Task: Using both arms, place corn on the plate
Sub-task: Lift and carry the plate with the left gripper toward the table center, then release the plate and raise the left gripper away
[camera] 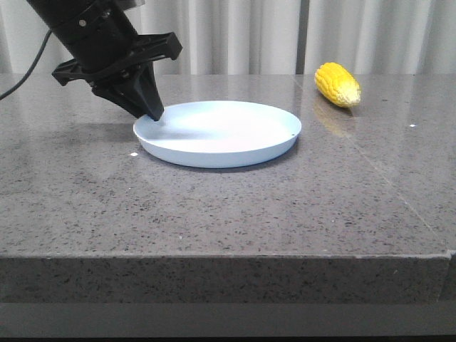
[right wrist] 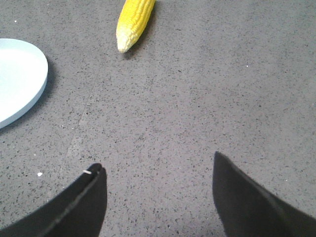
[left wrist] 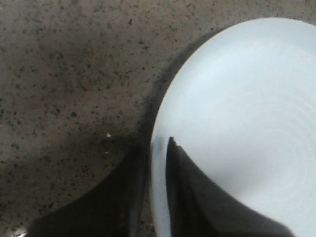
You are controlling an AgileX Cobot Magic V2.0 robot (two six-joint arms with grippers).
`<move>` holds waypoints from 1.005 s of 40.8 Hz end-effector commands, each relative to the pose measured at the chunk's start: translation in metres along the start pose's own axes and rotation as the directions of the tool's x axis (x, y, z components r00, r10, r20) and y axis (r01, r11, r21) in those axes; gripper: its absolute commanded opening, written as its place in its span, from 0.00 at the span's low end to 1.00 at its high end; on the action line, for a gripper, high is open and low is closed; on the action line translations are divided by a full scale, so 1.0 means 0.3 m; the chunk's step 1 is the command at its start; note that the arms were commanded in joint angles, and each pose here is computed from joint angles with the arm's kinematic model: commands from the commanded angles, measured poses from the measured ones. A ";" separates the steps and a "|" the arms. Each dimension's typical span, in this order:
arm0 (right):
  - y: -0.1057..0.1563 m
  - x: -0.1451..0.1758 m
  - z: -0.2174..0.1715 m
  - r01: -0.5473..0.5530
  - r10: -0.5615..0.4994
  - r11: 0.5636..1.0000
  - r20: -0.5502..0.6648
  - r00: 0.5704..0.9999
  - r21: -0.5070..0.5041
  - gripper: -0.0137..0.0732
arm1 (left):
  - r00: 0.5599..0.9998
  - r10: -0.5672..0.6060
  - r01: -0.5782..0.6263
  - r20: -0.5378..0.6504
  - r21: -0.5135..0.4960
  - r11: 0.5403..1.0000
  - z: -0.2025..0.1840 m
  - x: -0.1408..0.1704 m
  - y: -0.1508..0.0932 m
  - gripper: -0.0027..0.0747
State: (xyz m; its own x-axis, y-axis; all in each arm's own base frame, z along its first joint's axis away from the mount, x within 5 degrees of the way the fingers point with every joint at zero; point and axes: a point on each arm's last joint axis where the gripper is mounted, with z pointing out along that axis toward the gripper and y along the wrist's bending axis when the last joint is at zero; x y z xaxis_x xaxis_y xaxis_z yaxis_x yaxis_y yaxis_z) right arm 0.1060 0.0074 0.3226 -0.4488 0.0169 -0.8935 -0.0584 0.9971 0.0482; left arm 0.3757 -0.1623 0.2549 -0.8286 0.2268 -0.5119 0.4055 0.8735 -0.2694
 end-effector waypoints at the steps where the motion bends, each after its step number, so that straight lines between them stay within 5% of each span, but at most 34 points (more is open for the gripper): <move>1: -0.003 -0.053 -0.011 0.012 -0.013 1.000 0.092 0.996 0.013 0.72 | 0.995 0.013 -0.015 0.102 0.017 1.000 -0.085 -0.046 -0.042 0.42; 6: -0.003 -0.053 -0.011 0.012 -0.013 1.000 0.092 0.996 0.013 0.72 | 0.998 0.021 -0.023 0.064 0.033 0.999 -0.104 -0.042 -0.053 0.55; 22: -0.003 -0.053 -0.011 0.012 -0.013 1.000 0.092 0.996 0.013 0.72 | 0.943 0.297 -0.288 0.152 -0.081 0.954 -0.418 -0.046 -0.242 0.56; 32: -0.003 -0.053 -0.011 0.012 -0.013 1.000 0.092 0.996 0.013 0.72 | 0.873 0.460 -0.437 0.161 -0.160 0.885 -0.567 0.120 -0.459 0.55; 41: -0.003 -0.053 -0.011 0.012 -0.013 1.000 0.092 0.996 0.013 0.72 | 0.801 0.548 -0.539 0.241 -0.106 0.836 -0.674 0.281 -0.535 0.55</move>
State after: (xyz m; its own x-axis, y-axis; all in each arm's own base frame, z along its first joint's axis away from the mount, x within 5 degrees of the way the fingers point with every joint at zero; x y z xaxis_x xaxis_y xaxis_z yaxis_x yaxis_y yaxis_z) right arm 0.1060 0.0074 0.3226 -0.4487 0.0151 -0.8936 -0.0592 0.9972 0.0466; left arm 0.1832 -0.2069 0.3970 -0.4348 0.6193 -0.6538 0.7363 0.6624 0.1378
